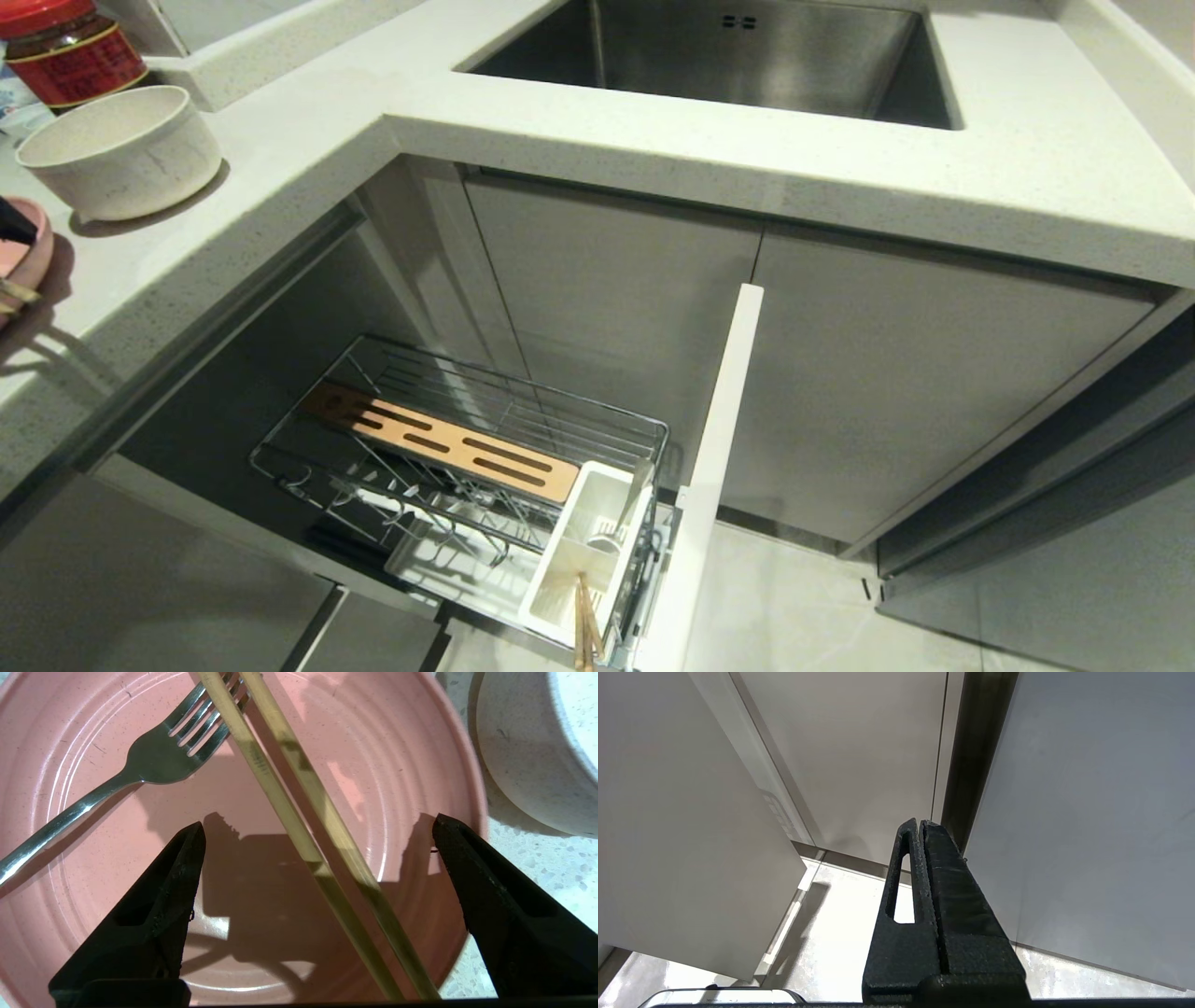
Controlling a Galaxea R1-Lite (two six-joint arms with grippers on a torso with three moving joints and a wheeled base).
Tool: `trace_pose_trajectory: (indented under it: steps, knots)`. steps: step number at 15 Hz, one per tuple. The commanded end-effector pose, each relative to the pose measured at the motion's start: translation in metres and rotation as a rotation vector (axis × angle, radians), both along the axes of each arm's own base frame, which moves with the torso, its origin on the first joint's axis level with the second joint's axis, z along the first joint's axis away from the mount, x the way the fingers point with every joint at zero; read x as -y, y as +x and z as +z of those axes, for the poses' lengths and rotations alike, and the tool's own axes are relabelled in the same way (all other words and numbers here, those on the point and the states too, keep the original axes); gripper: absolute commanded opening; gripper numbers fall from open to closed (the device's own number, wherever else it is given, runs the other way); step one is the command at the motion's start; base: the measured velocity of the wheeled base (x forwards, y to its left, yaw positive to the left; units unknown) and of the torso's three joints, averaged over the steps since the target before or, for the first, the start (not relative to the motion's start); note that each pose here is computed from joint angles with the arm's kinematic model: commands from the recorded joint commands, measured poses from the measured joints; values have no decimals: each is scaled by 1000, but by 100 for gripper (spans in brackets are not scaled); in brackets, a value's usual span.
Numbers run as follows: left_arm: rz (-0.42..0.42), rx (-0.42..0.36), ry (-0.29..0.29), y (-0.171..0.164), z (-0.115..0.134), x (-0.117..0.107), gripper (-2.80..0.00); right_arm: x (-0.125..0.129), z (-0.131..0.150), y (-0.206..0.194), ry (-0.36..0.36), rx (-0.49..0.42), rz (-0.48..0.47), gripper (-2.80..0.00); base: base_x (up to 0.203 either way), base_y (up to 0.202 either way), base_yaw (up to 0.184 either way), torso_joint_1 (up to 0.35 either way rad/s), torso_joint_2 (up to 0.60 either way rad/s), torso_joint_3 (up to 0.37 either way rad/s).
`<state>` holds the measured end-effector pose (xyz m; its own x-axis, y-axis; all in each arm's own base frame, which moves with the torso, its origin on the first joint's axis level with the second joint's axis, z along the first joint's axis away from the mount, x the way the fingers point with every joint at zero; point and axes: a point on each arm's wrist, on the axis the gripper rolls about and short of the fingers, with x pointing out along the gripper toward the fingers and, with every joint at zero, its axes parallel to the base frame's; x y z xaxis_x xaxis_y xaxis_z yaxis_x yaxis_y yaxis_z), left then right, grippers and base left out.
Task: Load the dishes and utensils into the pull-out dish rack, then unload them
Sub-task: Pick up the chopsticks and place it in the cupboard
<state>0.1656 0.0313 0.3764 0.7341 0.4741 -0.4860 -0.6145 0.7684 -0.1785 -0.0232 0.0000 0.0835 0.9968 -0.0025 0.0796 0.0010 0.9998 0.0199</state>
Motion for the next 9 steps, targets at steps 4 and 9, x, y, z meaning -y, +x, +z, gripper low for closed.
trace_pose_trajectory:
  steps: [4,9]
  knots:
    - [6,-4,-3,1,-1,0,-280,0,-7,2,0,-26,-1,-280,0,0,0,0,0,0]
    - [4,-4,-3,1,-1,0,-280,0,-7,2,0,-26,-1,-280,0,0,0,0,0,0]
